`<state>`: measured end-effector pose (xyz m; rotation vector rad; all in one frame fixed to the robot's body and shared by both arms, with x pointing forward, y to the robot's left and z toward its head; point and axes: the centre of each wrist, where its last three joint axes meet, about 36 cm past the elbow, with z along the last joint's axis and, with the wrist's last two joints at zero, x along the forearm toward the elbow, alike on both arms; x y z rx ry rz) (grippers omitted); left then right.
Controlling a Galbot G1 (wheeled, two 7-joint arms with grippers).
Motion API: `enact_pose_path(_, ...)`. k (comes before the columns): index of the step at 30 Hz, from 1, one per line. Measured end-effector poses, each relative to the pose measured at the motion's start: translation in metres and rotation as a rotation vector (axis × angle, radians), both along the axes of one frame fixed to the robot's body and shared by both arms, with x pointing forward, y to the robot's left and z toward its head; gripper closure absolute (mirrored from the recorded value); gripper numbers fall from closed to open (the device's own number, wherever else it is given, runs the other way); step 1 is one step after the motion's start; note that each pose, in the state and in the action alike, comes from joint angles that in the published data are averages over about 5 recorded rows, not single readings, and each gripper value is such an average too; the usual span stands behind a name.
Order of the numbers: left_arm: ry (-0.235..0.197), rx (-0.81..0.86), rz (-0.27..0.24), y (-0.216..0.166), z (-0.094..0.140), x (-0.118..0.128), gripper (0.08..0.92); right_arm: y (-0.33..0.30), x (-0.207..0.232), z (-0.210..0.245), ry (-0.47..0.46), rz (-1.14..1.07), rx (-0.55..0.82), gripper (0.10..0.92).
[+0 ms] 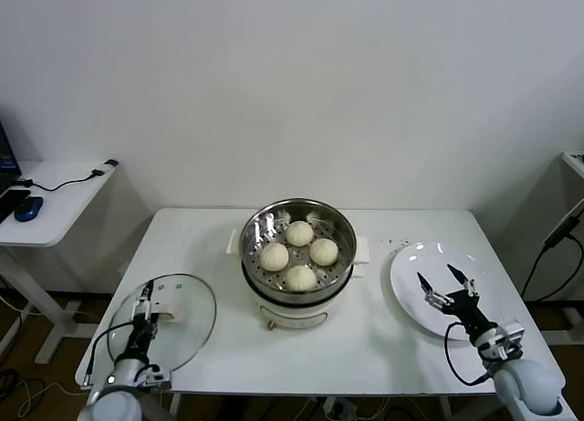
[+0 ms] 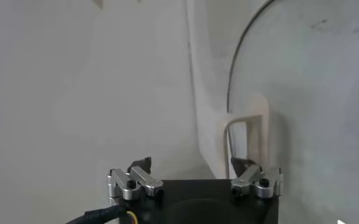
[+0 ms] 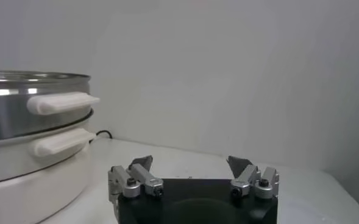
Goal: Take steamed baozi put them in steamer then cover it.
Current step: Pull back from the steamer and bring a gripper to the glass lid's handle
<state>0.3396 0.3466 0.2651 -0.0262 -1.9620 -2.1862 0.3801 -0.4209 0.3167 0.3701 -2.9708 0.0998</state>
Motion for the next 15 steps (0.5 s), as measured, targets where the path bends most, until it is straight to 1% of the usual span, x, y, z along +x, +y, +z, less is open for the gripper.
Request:
enact_pose_path(2, -0.002, -0.005, 0.001, 0.0007, -0.0007, 0.0028, 0.198, -0.0003, -0.0005, -0.0019, 0.0, 0.0, -0.002, 0.2)
enact_pose_path(4, -0.001, -0.011, 0.001, 0.001, -0.0018, 0.0045, 0.241, -0.0006, -0.0011, -0.0037, 0.001, 0.001, -0.004, 0.2)
enact_pose_path(10, 0.004, -0.031, 0.004, 0.0006, -0.0052, 0.0067, 0.414, -0.0022, -0.0024, -0.0076, 0.004, 0.003, -0.012, 0.2)
enact_pose_path(15, -0.002, -0.048, 0.007, 0.0007, -0.0046, 0.0082, 0.562, -0.0037, -0.0025, -0.0099, 0.004, -0.001, -0.017, 0.2)
